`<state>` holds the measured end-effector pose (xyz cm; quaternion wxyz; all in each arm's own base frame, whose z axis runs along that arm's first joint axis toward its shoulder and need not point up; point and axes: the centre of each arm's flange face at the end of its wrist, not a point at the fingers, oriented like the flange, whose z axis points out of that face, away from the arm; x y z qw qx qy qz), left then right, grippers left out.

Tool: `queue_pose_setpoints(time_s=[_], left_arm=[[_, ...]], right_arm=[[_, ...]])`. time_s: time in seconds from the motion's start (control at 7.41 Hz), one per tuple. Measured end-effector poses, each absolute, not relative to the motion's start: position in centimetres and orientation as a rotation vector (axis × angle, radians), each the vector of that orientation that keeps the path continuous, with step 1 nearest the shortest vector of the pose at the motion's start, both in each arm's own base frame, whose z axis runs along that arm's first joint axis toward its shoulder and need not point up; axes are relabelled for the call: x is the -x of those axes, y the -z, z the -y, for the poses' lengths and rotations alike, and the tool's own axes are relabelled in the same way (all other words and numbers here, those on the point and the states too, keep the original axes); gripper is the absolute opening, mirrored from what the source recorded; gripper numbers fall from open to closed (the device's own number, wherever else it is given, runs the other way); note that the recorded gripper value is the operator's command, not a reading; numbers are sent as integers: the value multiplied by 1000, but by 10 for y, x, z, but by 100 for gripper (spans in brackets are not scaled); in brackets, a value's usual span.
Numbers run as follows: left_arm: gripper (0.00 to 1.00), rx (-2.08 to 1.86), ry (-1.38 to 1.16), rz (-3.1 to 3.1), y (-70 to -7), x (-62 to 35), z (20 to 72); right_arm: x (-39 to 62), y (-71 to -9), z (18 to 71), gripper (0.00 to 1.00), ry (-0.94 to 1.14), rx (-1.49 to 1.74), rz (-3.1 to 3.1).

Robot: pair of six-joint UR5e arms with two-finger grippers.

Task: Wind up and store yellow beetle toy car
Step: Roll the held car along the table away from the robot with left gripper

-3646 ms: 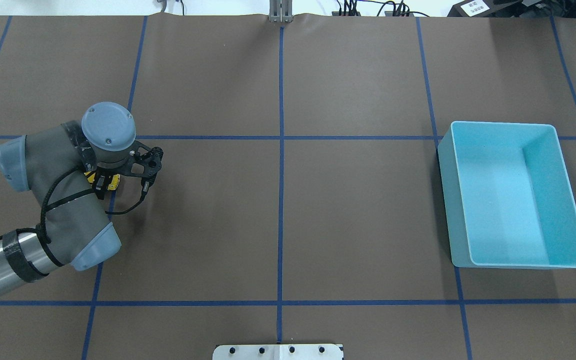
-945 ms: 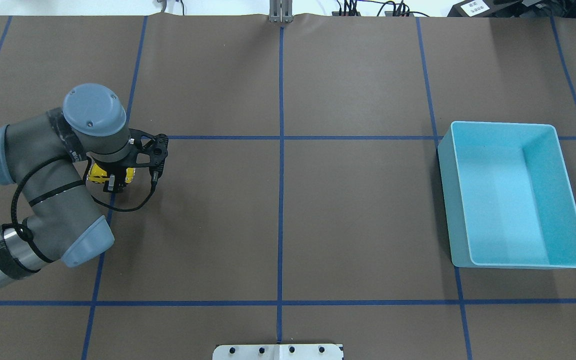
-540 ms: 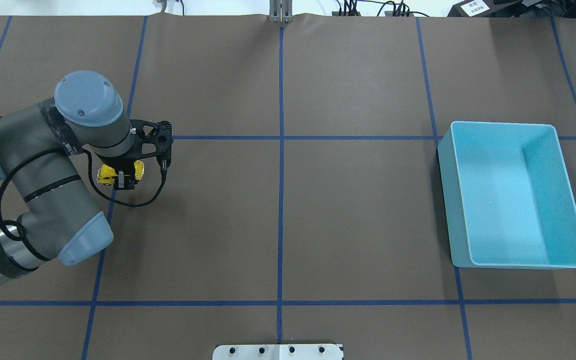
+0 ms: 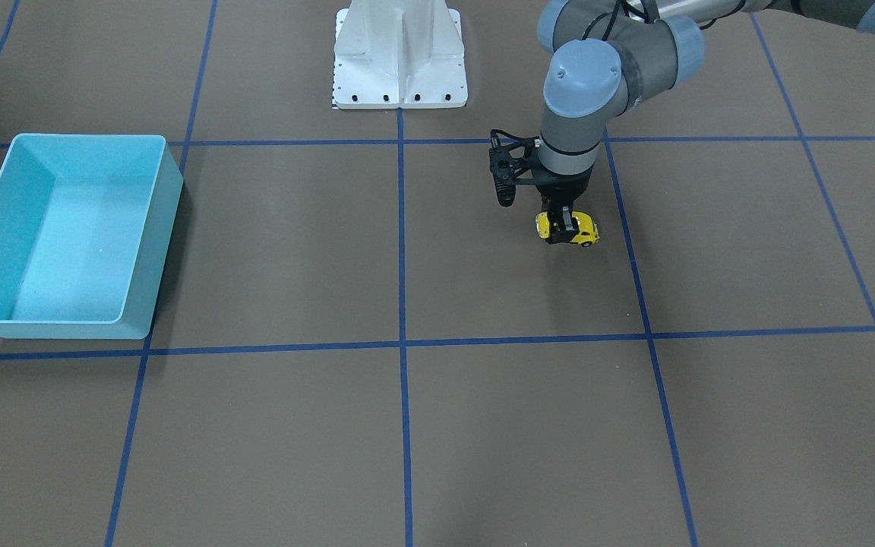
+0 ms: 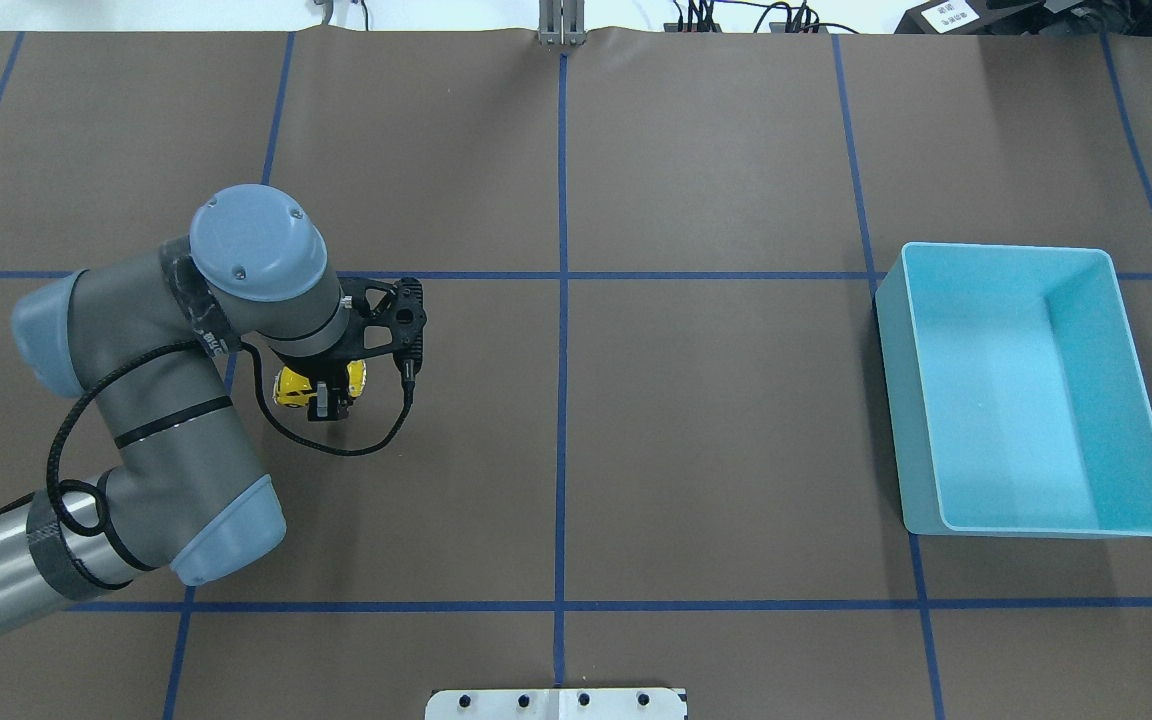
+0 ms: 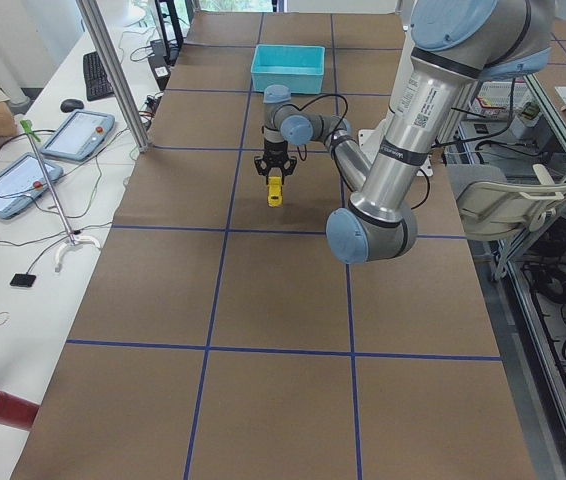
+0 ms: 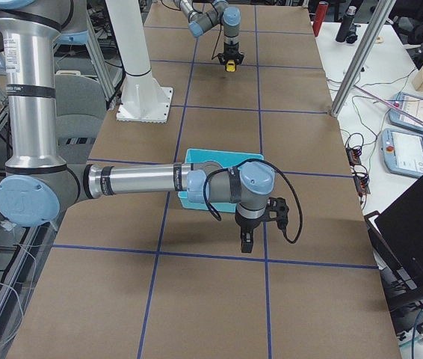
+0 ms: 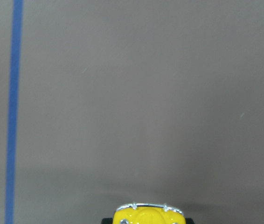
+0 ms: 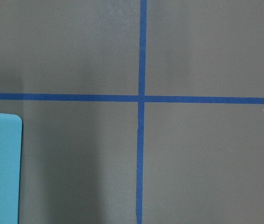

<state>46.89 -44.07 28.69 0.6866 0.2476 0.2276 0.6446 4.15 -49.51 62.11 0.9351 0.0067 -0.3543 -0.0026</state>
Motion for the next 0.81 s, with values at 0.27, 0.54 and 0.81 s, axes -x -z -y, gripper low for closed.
queue_pose_setpoints(time_s=[0.27,0.54,0.81], left_arm=[[0,-573,-1504,-503,-295,-483,441],[0,-593,-1513,-507,-302,-492,444],[0,-591,-1511,-509,-305,-495,445]], right_arm=[[-42,-622,495,99,5,-13,724],[-42,-622,495,99,5,-12,724],[-42,-622,495,99,5,-12,724]])
